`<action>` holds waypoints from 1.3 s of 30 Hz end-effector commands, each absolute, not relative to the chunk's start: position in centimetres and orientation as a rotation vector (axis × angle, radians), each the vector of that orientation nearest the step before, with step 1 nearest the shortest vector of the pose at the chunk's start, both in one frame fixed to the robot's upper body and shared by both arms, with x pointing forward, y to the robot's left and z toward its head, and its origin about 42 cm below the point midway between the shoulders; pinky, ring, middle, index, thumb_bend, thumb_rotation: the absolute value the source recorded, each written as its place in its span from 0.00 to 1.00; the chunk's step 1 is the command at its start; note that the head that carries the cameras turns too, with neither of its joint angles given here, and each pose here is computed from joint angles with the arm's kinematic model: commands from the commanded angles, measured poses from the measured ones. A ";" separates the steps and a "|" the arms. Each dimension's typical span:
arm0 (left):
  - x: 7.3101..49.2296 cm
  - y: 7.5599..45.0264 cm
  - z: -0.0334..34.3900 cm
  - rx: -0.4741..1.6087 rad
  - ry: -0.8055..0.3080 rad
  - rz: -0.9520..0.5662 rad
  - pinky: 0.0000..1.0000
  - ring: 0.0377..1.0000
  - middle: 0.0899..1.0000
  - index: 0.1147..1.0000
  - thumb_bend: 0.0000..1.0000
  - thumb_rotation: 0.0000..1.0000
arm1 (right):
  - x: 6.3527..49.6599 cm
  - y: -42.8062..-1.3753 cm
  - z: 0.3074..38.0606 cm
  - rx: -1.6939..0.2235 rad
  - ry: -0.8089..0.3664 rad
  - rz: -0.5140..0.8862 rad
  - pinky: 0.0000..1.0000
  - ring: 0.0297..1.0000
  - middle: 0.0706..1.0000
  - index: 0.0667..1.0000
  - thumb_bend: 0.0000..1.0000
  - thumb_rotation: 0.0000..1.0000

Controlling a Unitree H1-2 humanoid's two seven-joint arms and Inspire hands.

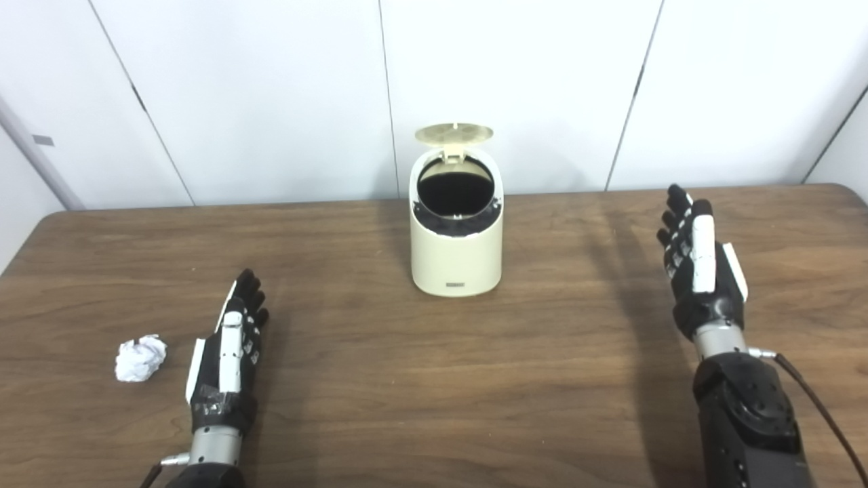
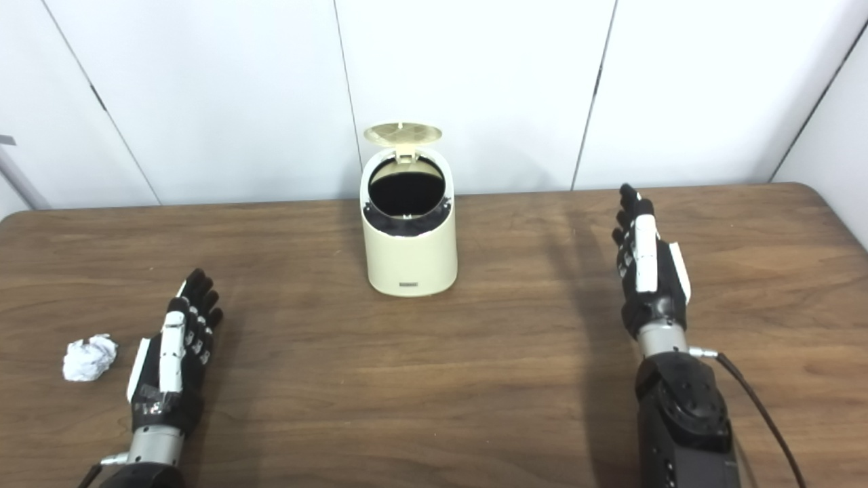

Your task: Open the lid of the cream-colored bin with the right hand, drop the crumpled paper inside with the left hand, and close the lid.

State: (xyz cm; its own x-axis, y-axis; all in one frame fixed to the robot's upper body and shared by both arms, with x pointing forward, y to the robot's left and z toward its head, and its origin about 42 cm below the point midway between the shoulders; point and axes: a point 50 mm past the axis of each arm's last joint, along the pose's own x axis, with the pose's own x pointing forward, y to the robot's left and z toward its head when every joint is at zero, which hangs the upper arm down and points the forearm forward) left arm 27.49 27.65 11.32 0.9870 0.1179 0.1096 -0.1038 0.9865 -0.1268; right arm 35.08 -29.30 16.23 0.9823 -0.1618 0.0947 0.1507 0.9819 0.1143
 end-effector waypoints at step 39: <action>27.0 27.9 11.2 -0.105 -0.104 0.117 1.00 0.99 0.98 0.98 0.37 0.95 | 30.4 -27.2 15.2 0.056 -0.096 -0.153 1.00 0.95 0.94 0.90 0.43 0.95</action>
State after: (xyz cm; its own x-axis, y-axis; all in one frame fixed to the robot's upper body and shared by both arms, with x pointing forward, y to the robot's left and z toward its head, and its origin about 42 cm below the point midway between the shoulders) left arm 27.41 27.70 11.37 0.9877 0.1205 0.1000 -0.1080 0.9867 -0.1217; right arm 29.69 -27.32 13.77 0.9854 -0.1677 0.0304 0.1653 0.9838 0.0696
